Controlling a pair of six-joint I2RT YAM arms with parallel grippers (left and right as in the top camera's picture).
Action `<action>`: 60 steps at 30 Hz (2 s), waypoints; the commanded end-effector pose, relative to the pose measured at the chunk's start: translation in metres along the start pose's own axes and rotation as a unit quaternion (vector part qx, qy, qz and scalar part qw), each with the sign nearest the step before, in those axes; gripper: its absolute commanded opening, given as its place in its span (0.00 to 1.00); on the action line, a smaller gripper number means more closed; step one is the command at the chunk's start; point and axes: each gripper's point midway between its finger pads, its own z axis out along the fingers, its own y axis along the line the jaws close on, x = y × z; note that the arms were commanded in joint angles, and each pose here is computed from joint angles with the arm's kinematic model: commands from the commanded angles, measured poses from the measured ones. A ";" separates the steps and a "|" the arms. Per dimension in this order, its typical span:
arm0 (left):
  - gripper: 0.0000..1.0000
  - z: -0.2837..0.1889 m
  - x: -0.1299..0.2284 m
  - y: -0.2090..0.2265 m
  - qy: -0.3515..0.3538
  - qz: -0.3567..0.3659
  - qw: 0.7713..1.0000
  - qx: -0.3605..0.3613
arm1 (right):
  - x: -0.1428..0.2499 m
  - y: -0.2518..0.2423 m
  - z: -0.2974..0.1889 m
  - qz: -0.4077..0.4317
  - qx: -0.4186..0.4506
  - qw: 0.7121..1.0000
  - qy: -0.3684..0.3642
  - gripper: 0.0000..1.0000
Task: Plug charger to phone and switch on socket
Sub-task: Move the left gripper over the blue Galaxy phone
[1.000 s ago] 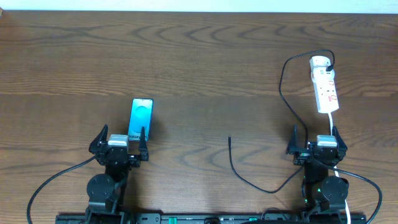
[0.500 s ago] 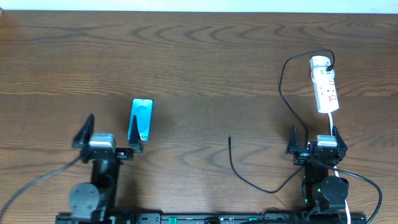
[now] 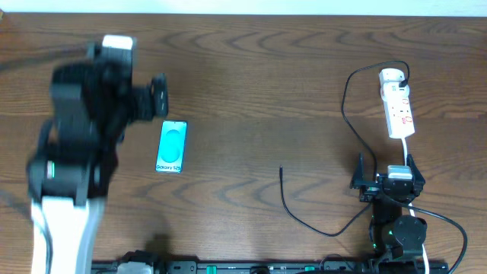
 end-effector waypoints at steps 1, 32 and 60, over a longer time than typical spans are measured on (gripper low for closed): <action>0.98 0.027 0.001 -0.001 0.082 0.004 0.997 0.006 | 0.000 0.001 0.000 0.005 -0.002 1.000 0.000 0.99; 0.98 0.165 0.181 -0.021 0.467 -0.031 0.883 0.032 | 0.000 0.001 0.000 0.005 -0.002 1.000 0.000 0.99; 0.98 0.189 0.264 -0.027 0.487 -0.038 0.872 0.030 | 0.000 0.001 0.000 0.005 -0.002 1.000 0.000 0.99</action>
